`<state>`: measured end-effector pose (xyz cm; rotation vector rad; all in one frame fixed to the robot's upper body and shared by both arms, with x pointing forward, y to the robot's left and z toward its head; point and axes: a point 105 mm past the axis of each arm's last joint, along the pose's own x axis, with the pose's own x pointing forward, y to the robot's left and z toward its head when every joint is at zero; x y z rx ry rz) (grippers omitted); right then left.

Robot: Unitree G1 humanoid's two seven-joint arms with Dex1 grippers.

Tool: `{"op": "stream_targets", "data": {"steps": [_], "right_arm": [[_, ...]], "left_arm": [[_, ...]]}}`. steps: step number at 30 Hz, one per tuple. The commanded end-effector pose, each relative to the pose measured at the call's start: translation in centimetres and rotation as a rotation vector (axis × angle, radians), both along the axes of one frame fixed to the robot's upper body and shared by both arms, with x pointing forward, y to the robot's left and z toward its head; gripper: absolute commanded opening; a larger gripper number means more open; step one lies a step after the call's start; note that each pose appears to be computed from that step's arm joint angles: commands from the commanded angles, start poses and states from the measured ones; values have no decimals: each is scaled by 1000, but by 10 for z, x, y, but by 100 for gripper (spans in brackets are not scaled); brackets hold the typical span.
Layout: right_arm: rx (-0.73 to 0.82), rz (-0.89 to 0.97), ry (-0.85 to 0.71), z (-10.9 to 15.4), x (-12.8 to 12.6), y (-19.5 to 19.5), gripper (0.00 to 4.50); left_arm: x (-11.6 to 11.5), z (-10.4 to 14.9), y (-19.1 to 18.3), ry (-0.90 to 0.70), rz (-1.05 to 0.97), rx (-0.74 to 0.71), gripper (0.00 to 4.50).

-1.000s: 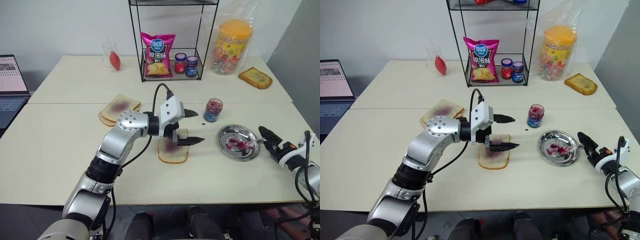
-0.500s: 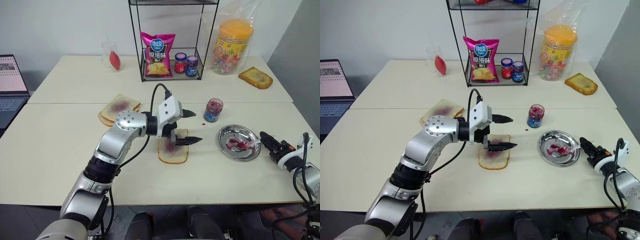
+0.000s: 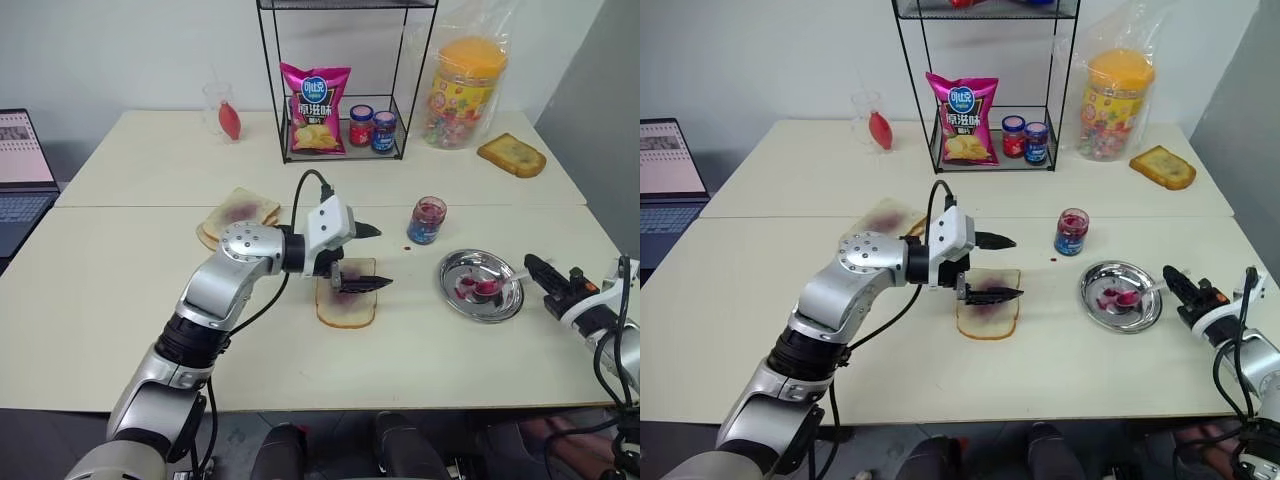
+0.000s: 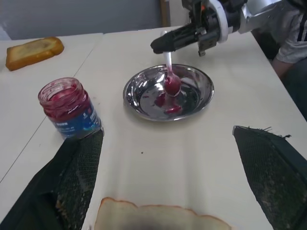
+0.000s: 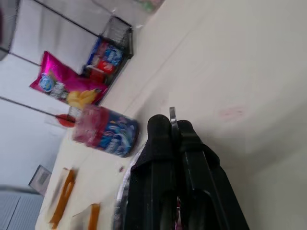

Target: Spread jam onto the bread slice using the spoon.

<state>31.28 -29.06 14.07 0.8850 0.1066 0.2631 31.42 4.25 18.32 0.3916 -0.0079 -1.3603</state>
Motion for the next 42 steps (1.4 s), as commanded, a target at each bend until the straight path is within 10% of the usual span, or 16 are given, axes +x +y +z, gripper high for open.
{"op": "stream_targets", "data": {"steps": [1,15,31,42], "right_arm": [[-49,35,-199,69,12,22,1],[-276,41,-319,120,85,74,1],[-824,157,-405,83,99,111,1],[-930,198,-368,47,108,123,1]], "left_arm": [[3,16,14,-25,42,-55,450],[32,24,8,-53,168,-154,450],[30,25,7,-58,177,-159,450],[29,25,10,-62,191,-156,450]]}}
